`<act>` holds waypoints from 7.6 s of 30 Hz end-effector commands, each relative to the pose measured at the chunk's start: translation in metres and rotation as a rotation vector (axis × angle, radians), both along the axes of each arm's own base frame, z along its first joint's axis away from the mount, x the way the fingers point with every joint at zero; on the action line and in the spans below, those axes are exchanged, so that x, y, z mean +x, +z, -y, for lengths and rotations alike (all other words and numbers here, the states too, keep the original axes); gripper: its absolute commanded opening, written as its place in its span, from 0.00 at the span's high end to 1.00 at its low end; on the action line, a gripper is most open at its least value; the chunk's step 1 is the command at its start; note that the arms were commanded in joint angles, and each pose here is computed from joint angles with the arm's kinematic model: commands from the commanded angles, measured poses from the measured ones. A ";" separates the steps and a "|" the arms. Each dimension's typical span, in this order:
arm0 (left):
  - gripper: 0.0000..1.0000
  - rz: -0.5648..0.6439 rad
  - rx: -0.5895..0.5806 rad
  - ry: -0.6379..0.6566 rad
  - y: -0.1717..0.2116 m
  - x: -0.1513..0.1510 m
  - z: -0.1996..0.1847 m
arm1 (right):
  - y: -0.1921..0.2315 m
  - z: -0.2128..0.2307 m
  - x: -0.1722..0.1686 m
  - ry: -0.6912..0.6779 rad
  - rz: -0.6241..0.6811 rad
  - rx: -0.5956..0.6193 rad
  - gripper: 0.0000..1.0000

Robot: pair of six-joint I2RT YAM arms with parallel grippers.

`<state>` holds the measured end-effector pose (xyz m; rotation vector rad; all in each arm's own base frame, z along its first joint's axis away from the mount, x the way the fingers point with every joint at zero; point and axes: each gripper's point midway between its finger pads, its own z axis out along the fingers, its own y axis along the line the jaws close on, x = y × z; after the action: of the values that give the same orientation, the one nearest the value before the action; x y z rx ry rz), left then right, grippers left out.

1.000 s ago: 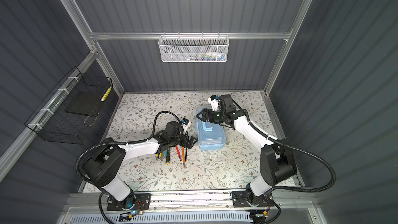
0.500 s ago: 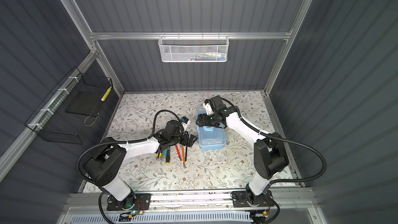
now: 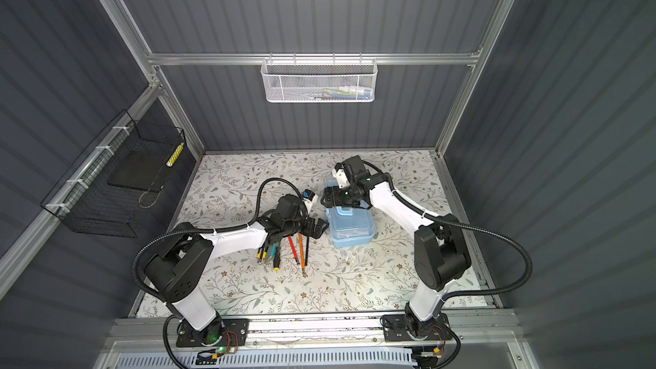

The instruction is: Pack the tool kit

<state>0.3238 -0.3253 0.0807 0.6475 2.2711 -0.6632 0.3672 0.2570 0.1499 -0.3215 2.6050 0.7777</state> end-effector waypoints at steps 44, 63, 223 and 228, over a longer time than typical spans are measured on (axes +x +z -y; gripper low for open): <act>0.00 0.031 0.020 0.028 0.023 -0.007 -0.006 | 0.039 0.067 -0.012 0.058 0.261 -0.389 0.29; 0.00 -0.091 -0.065 0.218 0.030 -0.015 -0.076 | 0.012 0.057 -0.002 0.102 0.272 -0.542 0.53; 0.19 -0.258 -0.616 -0.175 0.129 -0.005 0.095 | 0.003 0.122 -0.011 -0.206 0.196 0.137 1.00; 0.19 -0.222 -0.737 -0.231 0.156 -0.005 0.103 | -0.004 0.115 -0.014 -0.170 0.226 -0.014 1.00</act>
<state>0.3309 -0.4134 0.2120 0.4045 2.0467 -1.5026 0.3500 0.1206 0.1236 -0.0209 2.4429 0.6532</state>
